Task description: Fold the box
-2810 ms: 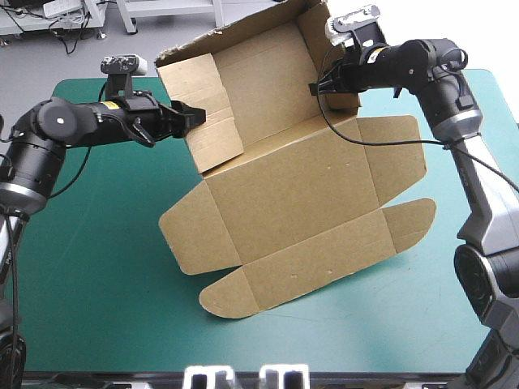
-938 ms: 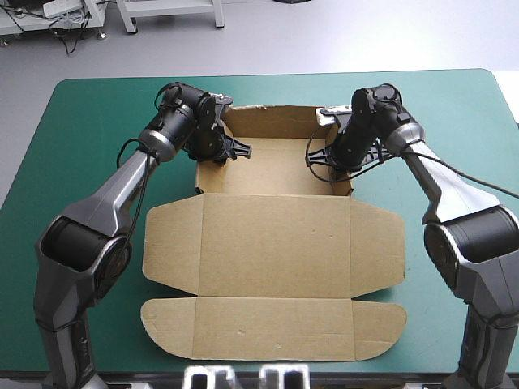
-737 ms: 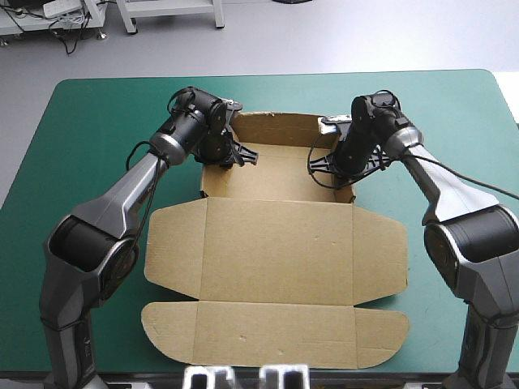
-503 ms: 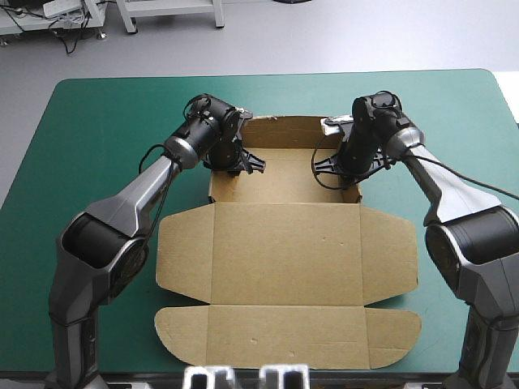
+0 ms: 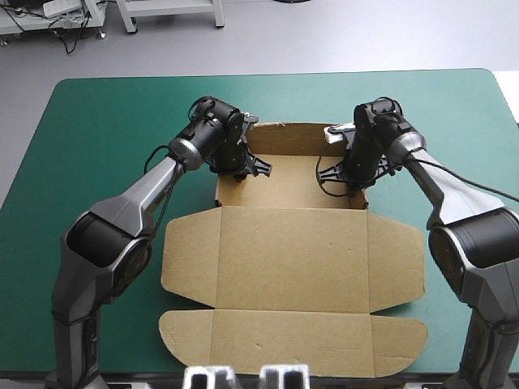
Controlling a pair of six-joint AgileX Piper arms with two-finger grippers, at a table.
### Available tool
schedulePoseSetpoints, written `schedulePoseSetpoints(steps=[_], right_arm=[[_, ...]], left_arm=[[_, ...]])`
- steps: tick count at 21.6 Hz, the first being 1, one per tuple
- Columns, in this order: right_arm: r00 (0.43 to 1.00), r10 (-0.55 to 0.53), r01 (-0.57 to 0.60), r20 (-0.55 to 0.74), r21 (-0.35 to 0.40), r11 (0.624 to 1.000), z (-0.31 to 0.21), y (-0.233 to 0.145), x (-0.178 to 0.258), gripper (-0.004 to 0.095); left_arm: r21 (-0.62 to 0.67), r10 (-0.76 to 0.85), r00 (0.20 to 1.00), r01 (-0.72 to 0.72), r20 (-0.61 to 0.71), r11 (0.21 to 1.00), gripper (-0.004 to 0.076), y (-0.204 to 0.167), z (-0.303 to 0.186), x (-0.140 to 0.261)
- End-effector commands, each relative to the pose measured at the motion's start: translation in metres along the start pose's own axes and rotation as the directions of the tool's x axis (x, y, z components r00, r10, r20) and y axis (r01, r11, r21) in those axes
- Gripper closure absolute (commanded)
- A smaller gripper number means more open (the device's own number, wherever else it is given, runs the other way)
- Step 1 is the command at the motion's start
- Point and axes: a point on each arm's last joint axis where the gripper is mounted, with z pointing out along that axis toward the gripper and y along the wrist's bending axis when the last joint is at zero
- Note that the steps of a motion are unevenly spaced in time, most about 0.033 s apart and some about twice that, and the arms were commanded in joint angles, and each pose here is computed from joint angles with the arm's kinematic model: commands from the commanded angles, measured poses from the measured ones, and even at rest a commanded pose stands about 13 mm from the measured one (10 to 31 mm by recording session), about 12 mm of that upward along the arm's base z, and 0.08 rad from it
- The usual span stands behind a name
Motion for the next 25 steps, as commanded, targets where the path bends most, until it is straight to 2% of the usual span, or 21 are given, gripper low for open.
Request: schedulePoseSetpoints(steps=[1,4,5,6,7,8,9,10,12,15,19,25], right_arm=[[0.998,-0.054,0.055,0.033,-0.027,0.998,-0.026,0.006,0.008,0.0907],[0.997,-0.068,0.069,0.038,-0.026,0.997,-0.028,0.006,0.008,0.0762],[0.995,-0.087,0.088,0.046,-0.025,0.996,-0.031,0.006,0.009,0.0587],[0.995,-0.088,0.090,0.054,-0.020,0.996,-0.034,0.005,0.009,0.0486],[0.994,-0.092,0.093,0.062,-0.008,0.996,-0.037,0.004,0.010,0.0310],[0.994,-0.080,0.080,0.068,0.008,0.997,-0.040,0.003,0.011,0.0193],[0.994,-0.079,0.079,0.075,0.008,0.997,-0.043,0.003,0.011,0.0135],[0.993,-0.079,0.079,0.084,0.008,0.997,-0.046,0.003,0.012,0.0124],[0.992,-0.079,0.079,0.096,0.008,0.997,-0.050,0.003,0.012,0.0124],[0.990,-0.088,0.087,0.111,0.010,0.996,-0.055,0.003,0.012,0.0124],[0.981,-0.112,0.108,0.156,0.030,0.994,-0.072,0.001,0.015,0.0124],[0.938,-0.131,0.119,0.321,0.055,0.991,-0.127,0.000,0.016,0.0125]], left_arm=[[0.080,0.030,0.999,-0.033,0.041,0.996,0.0723,-0.012,-0.039,0.006],[0.098,0.025,0.999,-0.028,0.037,0.995,0.0649,-0.013,-0.039,0.006],[0.104,0.021,0.999,-0.025,0.035,0.994,0.0559,-0.013,-0.039,0.006],[0.103,0.023,0.999,-0.027,0.035,0.994,0.0507,-0.012,-0.039,0.006],[0.101,0.026,0.999,-0.030,0.036,0.994,0.0411,-0.012,-0.039,0.006],[0.101,0.026,0.999,-0.030,0.036,0.994,0.0337,-0.012,-0.039,0.006],[0.100,0.026,0.999,-0.030,0.036,0.995,0.0291,-0.012,-0.039,0.006],[0.100,0.022,0.999,-0.026,0.038,0.995,0.0243,-0.010,-0.039,0.005],[0.089,0.025,0.998,-0.031,0.057,0.996,0.0228,-0.006,-0.046,0.005],[0.026,0.045,0.991,-0.048,0.128,0.998,0.0228,0.003,-0.071,0.008],[-0.154,0.104,0.953,-0.062,0.283,0.986,0.0228,0.029,-0.130,0.019],[-0.197,0.163,0.889,-0.084,0.428,0.977,0.0232,0.046,-0.201,0.050]])
